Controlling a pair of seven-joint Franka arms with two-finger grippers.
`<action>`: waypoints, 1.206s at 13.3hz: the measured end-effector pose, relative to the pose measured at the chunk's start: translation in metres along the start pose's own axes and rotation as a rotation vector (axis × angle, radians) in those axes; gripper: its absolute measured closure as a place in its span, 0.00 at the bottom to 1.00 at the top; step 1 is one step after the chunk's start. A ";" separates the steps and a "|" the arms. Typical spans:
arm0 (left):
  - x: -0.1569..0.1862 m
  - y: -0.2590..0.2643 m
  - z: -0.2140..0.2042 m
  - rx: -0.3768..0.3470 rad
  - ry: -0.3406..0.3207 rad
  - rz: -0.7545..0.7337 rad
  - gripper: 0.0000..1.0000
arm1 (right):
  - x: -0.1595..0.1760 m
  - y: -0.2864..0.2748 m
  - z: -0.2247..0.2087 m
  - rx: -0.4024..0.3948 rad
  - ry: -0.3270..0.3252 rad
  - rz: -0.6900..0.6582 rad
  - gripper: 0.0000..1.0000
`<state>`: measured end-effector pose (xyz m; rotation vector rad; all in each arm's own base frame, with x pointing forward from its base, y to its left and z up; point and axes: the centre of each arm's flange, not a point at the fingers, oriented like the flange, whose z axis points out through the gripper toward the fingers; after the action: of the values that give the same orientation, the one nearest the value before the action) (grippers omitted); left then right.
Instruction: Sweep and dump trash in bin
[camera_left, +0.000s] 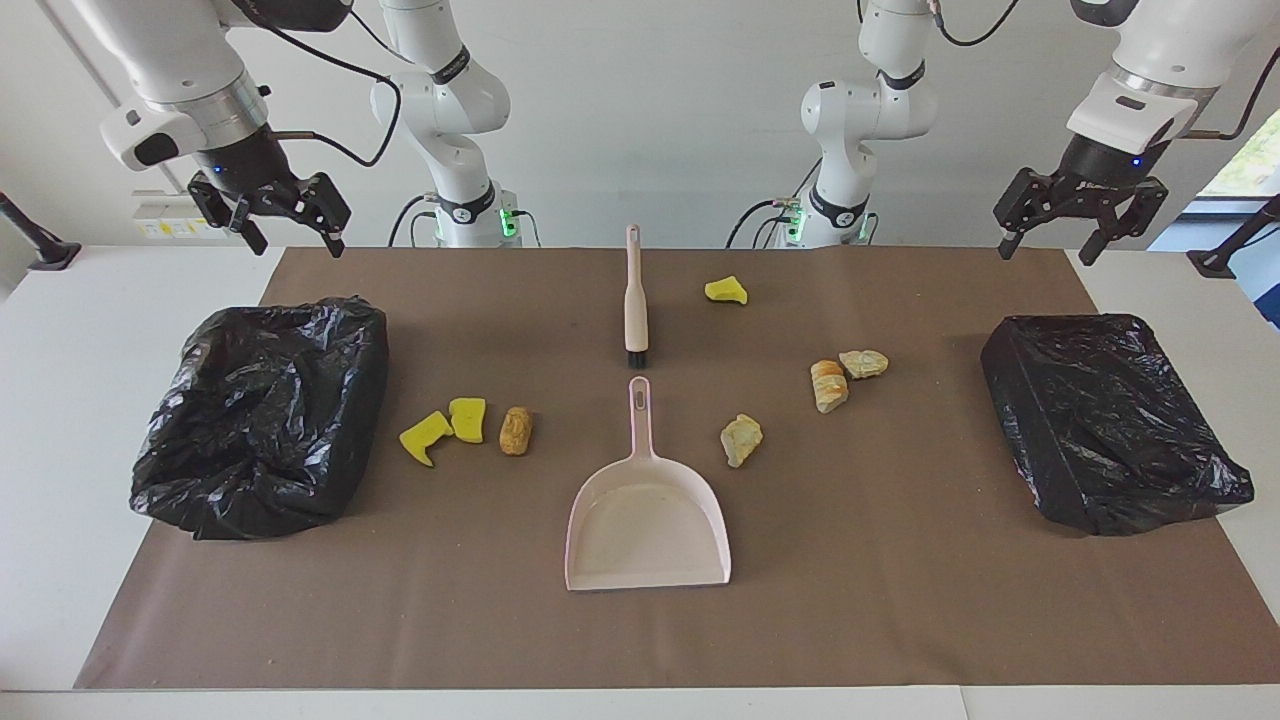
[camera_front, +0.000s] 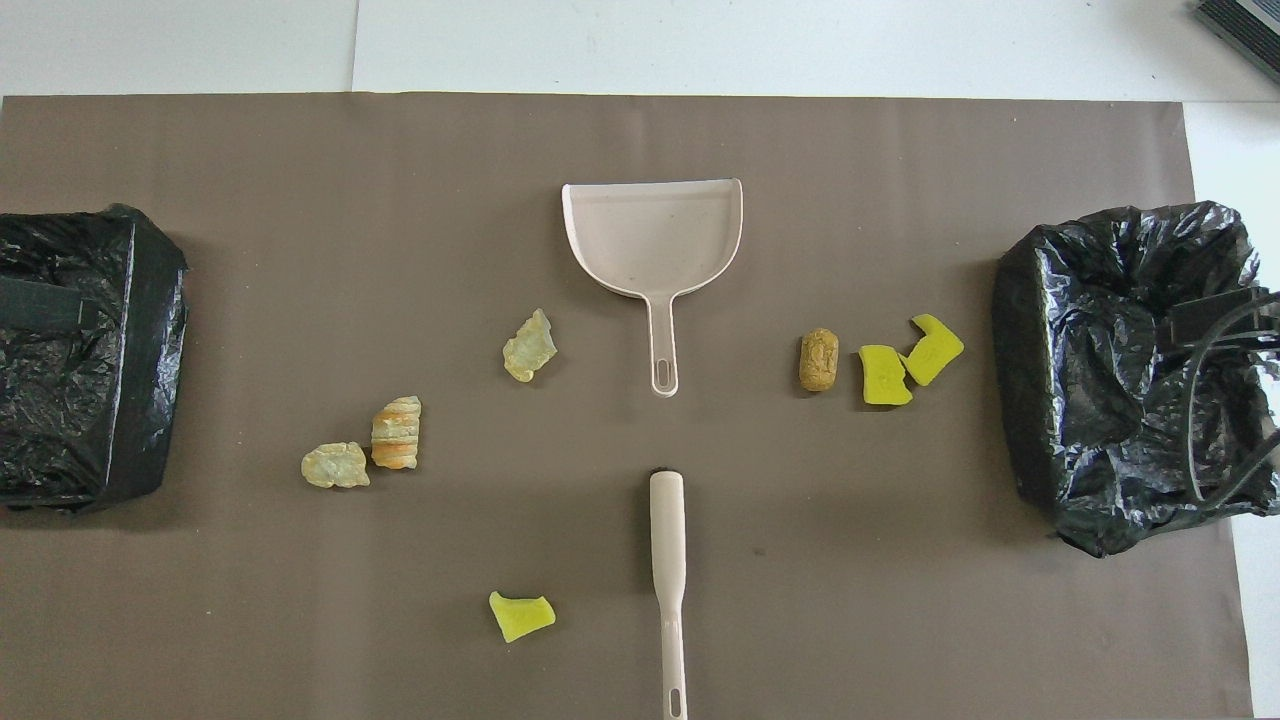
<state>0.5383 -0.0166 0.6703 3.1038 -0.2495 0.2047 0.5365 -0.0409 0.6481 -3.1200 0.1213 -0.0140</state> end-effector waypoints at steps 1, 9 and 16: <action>0.000 0.000 0.000 0.000 -0.001 0.000 0.00 | -0.001 0.000 0.000 0.000 0.005 0.000 0.00; 0.000 -0.001 0.000 0.000 -0.002 -0.001 0.00 | -0.002 0.001 0.000 0.001 0.009 0.002 0.00; -0.004 0.000 0.002 -0.004 -0.030 -0.001 0.00 | -0.003 0.003 0.001 0.001 0.008 0.006 0.00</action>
<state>0.5350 -0.0158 0.6678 3.1050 -0.2483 0.1580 0.5337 -0.0440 0.6475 -3.1190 0.1303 -0.0261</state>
